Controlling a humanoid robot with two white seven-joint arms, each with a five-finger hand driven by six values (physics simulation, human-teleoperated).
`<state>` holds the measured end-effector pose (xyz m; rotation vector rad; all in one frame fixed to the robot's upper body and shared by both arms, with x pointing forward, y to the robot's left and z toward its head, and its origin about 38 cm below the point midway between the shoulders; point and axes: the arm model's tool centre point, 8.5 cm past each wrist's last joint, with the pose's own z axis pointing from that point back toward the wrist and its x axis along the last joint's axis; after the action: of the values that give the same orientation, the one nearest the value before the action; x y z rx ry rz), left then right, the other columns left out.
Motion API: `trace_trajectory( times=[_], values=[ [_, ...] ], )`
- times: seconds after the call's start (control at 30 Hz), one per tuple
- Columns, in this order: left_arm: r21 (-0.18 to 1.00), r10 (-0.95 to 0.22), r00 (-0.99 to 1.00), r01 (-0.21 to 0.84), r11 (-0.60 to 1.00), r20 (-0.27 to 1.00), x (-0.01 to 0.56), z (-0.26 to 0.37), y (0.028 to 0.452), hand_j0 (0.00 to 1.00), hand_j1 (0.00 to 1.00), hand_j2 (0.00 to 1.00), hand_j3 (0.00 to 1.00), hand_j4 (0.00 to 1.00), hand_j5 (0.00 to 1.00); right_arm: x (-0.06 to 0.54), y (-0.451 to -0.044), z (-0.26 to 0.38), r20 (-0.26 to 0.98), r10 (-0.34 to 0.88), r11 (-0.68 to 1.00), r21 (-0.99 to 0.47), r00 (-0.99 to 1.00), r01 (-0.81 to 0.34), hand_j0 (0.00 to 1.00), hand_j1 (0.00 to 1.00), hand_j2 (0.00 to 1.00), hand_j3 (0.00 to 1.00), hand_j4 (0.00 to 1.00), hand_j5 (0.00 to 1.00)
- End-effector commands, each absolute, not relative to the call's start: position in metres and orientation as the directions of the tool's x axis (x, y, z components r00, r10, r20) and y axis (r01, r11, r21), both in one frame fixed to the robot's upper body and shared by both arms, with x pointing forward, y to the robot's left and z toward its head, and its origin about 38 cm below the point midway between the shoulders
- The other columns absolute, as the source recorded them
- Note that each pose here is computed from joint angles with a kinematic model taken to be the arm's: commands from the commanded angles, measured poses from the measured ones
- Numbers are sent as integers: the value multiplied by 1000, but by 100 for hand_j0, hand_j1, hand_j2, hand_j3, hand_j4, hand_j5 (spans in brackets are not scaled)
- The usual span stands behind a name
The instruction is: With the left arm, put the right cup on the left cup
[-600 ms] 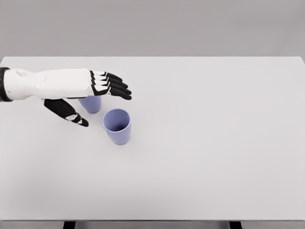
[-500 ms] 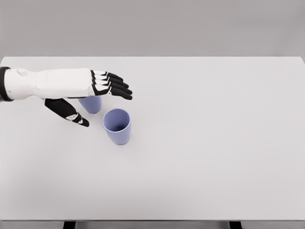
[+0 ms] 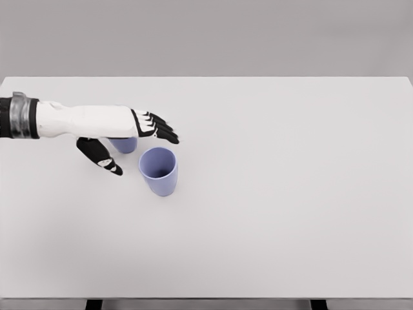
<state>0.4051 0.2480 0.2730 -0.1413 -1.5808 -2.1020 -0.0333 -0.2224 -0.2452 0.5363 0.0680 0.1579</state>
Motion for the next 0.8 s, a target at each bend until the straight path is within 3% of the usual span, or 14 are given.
trace_trajectory(
  times=[0.0, 0.23, 0.57, 0.77],
  values=[
    [865, -344, -857, 464, -193, 383, 414, 260, 244, 100, 100, 100, 100, 100, 100, -33, -222, -245, -23, 169, 847, 514, 985, -133, 100, 100, 100, 100, 100, 100],
    [847, -346, -839, 500, -183, 421, 426, 231, 226, 100, 100, 100, 100, 100, 100, -33, -222, -245, -23, 169, 847, 514, 985, -133, 100, 100, 100, 100, 100, 100],
    [838, -358, -827, 516, -178, 433, 423, 224, 232, 100, 100, 100, 100, 100, 100, -33, -222, -245, -23, 169, 847, 514, 985, -133, 100, 100, 100, 100, 100, 100],
    [856, -388, -856, 453, -250, 340, 426, 220, 234, 100, 100, 100, 100, 100, 100, -33, -222, -245, -23, 169, 847, 514, 985, -133, 100, 100, 100, 100, 100, 100]
  ],
)
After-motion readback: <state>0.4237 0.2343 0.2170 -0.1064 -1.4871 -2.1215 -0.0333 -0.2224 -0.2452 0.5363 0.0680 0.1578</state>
